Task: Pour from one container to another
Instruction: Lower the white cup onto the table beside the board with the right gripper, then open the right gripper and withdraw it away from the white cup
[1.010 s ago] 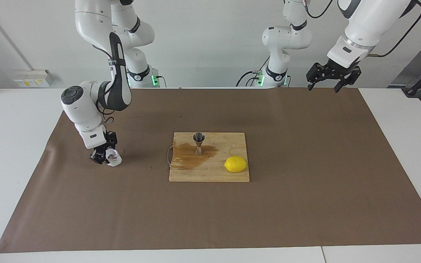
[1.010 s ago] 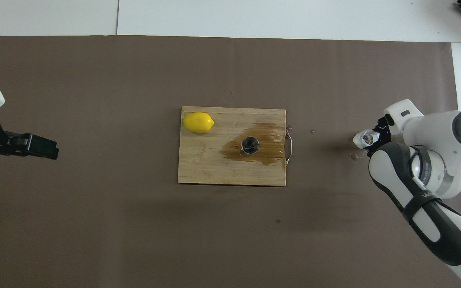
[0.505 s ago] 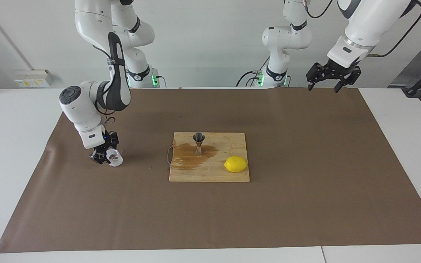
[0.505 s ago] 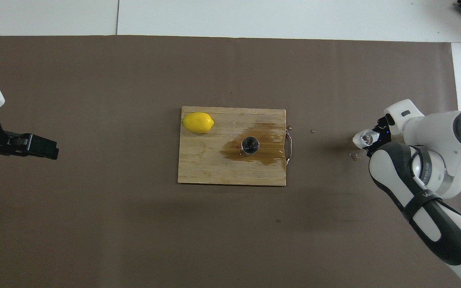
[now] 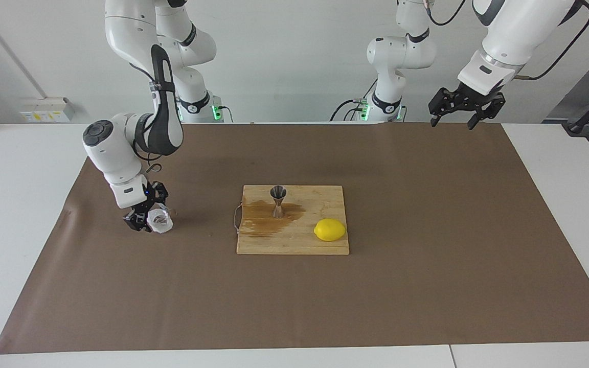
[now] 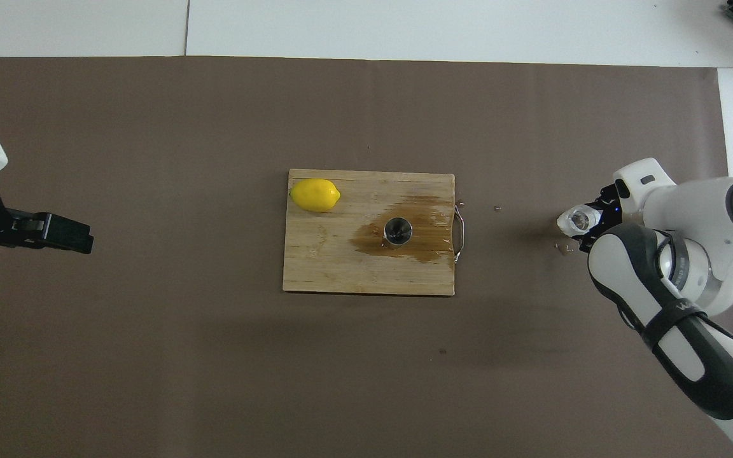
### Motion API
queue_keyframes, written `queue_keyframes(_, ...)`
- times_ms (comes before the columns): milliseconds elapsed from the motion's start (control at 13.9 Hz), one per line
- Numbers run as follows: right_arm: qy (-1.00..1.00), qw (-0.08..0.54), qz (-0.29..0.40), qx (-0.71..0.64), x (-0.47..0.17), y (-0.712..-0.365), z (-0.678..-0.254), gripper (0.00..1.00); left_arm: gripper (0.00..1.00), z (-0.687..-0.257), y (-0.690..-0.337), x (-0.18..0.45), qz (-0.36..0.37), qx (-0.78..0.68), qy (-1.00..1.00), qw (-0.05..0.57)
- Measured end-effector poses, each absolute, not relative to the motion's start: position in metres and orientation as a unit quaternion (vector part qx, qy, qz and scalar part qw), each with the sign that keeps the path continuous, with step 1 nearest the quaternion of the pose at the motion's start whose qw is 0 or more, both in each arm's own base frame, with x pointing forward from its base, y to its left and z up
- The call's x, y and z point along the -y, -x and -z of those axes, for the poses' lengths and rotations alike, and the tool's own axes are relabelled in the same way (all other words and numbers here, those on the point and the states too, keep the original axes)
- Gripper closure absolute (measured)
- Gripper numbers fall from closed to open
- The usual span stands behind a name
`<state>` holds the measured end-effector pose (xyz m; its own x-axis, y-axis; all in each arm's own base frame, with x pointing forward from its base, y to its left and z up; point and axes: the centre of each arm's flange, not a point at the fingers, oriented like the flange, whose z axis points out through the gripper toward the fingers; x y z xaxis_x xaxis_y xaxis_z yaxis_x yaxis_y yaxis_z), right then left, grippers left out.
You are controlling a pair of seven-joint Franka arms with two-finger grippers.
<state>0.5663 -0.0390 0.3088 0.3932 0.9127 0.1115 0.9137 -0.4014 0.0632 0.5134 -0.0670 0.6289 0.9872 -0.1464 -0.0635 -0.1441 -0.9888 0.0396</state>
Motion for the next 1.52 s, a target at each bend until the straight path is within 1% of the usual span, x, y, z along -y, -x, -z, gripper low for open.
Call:
queue_keyframes(144, 0.847, 0.031, 0.043, 0.529, 0.041, -0.566, -0.314, 0.0, 0.0, -0.629, -0.513, 0.067, 0.033, 0.073, -0.997, 0.017)
queue_keyframes(289, 0.855, 0.053, 0.028, 0.515, 0.044, -0.569, -0.33, 0.0, 0.0, -0.629, -0.513, 0.067, 0.033, 0.073, -0.997, 0.017)
queue_keyframes(577, 0.855, 0.079, 0.008, 0.512, 0.045, -0.578, -0.382, 0.0, 0.0, -0.629, -0.513, 0.067, 0.033, 0.073, -0.997, 0.017)
queue_keyframes(794, 0.875, 0.063, -0.019, 0.48, 0.047, -0.59, -0.44, 0.0, 0.0, -0.629, -0.513, 0.067, 0.033, 0.073, -0.997, 0.017)
queue_keyframes(1082, 0.92, 0.055, -0.025, 0.387, 0.043, -0.597, -0.516, 0.0, 0.0, -0.629, -0.513, 0.067, 0.033, 0.073, -0.997, 0.017)
queue_keyframes(1227, 0.942, 0.054, -0.028, 0.329, 0.04, -0.596, -0.548, 0.03, 0.0, -0.629, -0.513, 0.067, 0.033, 0.073, -0.997, 0.017)
queue_keyframes(1299, 0.954, 0.053, -0.03, 0.294, 0.038, -0.595, -0.562, 0.06, 0.0, -0.629, -0.513, 0.067, 0.033, 0.073, -0.997, 0.017)
queue_keyframes(1515, 0.978, 0.046, -0.025, 0.203, 0.035, -0.593, -0.596, 0.08, 0.0, -0.629, -0.513, 0.067, 0.033, 0.073, -0.997, 0.017)
